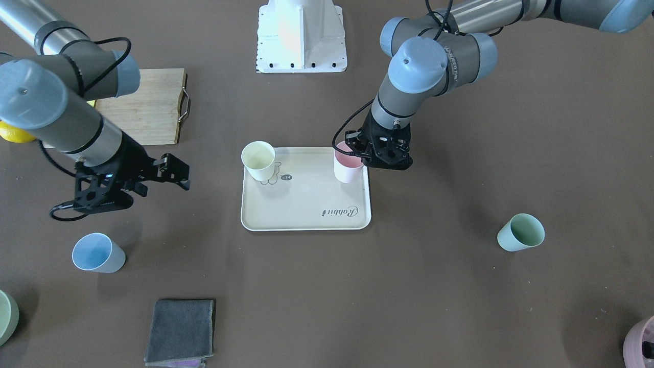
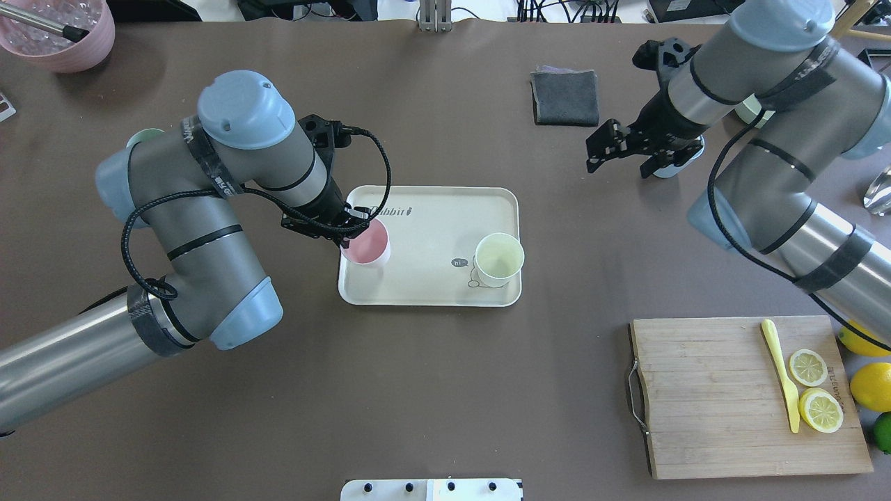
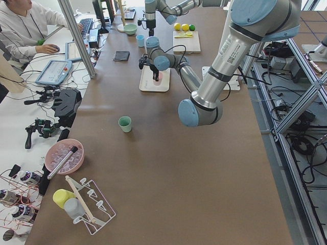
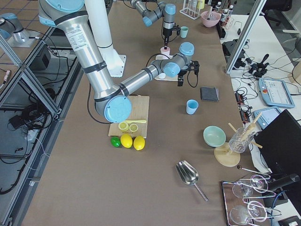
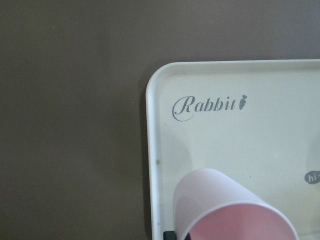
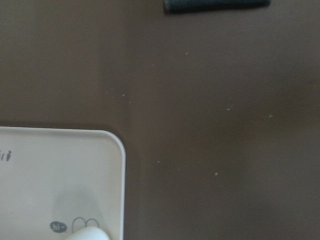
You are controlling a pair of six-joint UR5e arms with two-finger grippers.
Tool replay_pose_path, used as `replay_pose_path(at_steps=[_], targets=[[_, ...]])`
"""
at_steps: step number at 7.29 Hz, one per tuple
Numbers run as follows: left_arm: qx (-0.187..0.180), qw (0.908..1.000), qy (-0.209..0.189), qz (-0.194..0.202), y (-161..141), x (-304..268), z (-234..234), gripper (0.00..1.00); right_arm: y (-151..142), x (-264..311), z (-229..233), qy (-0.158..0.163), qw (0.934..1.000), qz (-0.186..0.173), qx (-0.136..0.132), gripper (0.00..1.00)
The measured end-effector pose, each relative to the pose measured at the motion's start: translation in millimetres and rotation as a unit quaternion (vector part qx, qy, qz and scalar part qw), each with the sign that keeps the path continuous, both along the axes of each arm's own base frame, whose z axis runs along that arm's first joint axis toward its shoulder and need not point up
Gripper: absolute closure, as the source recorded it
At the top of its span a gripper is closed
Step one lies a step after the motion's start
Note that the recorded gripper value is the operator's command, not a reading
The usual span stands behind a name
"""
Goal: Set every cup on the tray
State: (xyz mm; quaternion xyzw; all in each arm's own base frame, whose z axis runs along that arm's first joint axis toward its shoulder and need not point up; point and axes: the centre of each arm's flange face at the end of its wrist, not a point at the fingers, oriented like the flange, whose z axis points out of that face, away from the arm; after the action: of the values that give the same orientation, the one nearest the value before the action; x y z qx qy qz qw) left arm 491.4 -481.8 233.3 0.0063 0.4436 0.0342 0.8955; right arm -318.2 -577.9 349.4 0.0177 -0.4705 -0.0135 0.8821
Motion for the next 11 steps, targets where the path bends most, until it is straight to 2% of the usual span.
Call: replay_pose_path(at_steps=[1,2,3,4,7,8,9,11], targets=[[0.000,1.0000,-0.006,0.000,2,11,1,1.00,-27,25,32,0.017,0.9998,-0.005,0.012,0.00],[0.000,0.9999,-0.011,0.000,6,20,2,0.01,-49,50,64,0.035,0.9992,-0.008,0.019,0.00],[-0.005,0.9999,-0.013,-0.003,9,27,1,0.02,-67,71,96,0.051,0.9985,-0.010,0.018,0.04],[-0.009,0.9998,-0.014,-0.013,10,30,-3,0.02,-78,84,120,0.065,0.9978,-0.010,0.011,0.13],[-0.008,0.9994,-0.013,-0.031,10,25,-11,0.02,-87,81,147,0.079,0.9968,-0.011,-0.009,0.15],[-0.007,0.9994,-0.012,-0.032,10,22,-12,0.02,-86,67,151,0.081,0.9964,-0.018,-0.014,0.31],[-0.006,0.9993,-0.010,-0.035,9,17,-13,0.02,-82,55,152,0.083,0.9961,-0.024,-0.016,0.99],[-0.002,0.9988,-0.012,-0.047,-9,-9,-6,0.02,-75,37,148,0.081,0.9960,-0.032,-0.019,1.00]])
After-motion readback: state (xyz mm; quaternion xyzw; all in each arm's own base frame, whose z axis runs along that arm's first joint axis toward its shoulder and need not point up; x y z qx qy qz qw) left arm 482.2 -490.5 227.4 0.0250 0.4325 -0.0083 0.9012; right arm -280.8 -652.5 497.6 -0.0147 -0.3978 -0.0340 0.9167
